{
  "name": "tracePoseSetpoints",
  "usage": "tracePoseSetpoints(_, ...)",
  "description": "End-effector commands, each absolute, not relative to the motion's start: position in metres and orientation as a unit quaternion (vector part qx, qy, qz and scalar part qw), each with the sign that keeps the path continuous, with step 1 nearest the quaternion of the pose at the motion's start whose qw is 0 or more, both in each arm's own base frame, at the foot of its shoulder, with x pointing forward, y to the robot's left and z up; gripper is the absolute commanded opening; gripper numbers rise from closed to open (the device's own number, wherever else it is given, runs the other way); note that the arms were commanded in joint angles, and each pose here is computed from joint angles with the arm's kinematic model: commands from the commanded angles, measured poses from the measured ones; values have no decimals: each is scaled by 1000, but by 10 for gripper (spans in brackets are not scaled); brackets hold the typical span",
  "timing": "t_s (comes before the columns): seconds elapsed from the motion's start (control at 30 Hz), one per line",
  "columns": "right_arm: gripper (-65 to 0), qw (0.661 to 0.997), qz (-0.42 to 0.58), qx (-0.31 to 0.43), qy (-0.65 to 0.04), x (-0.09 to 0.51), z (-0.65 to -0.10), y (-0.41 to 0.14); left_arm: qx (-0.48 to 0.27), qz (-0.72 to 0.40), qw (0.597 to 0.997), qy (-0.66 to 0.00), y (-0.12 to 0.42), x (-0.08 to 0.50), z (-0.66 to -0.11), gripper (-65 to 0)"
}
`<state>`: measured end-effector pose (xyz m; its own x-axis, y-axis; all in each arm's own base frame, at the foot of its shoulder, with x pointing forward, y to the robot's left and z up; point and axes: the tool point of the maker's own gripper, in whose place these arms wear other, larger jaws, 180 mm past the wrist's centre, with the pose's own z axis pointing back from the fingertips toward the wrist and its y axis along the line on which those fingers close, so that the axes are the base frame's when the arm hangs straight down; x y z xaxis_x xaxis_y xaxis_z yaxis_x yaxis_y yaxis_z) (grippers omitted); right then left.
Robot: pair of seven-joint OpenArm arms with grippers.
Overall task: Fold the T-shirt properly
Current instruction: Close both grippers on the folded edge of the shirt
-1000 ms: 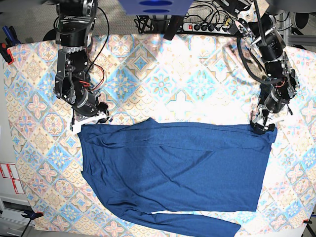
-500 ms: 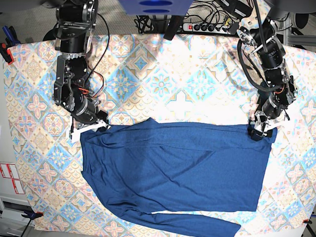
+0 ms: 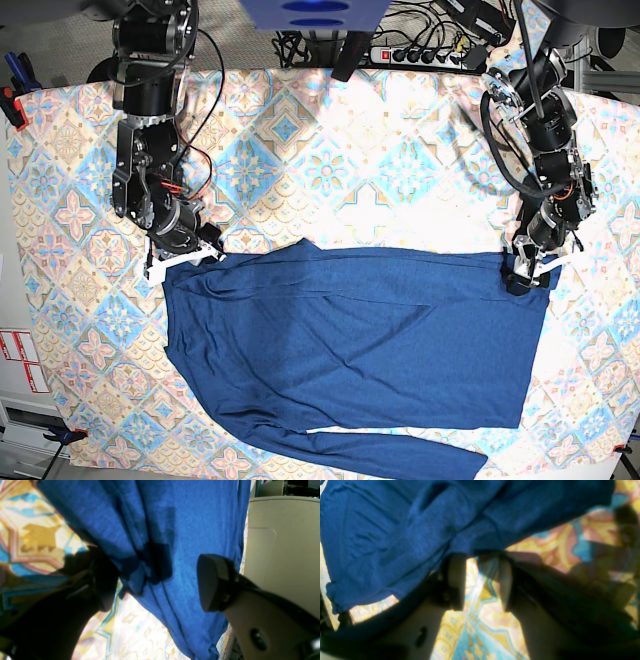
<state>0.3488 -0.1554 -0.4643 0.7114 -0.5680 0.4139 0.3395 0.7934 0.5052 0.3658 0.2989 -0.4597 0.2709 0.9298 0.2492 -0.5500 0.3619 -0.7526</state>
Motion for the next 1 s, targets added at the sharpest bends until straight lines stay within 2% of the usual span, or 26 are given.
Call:
tracePoseSetpoints(0.0, -400, 891, -262, 199, -314, 365, -450, -169, -271, 491, 757, -334, 297, 365, -462, -176)
tracePoseSetpoints(0.07, -377, 885, -287, 204, -304, 363, -456, -172, -271, 491, 757, -336, 297, 366, -460, -176)
tracePoseSetpoints(0.27, -372, 871, -339, 218, -281, 372, -469, -180, -265, 491, 758, -339, 305, 365, -459, -176)
tracePoseSetpoints(0.67, -376, 868, -352, 229, -266, 386, -476, -171, -264, 491, 759, -337, 305, 363, -460, -177)
tracePoseSetpoints(0.73, -392, 868, -353, 229, -263, 386, -477, -170, -262, 492, 759, -336, 305, 361, -462, -181)
tracePoseSetpoints(0.87, -484, 866, -354, 232, -267, 390, -474, -171, -253, 486, 765, -339, 312, 361, -459, -258)
tracePoseSetpoints(0.97, -485, 866, -354, 232, -267, 390, -474, -171, -235, 474, 780, -336, 314, 361, -461, -331)
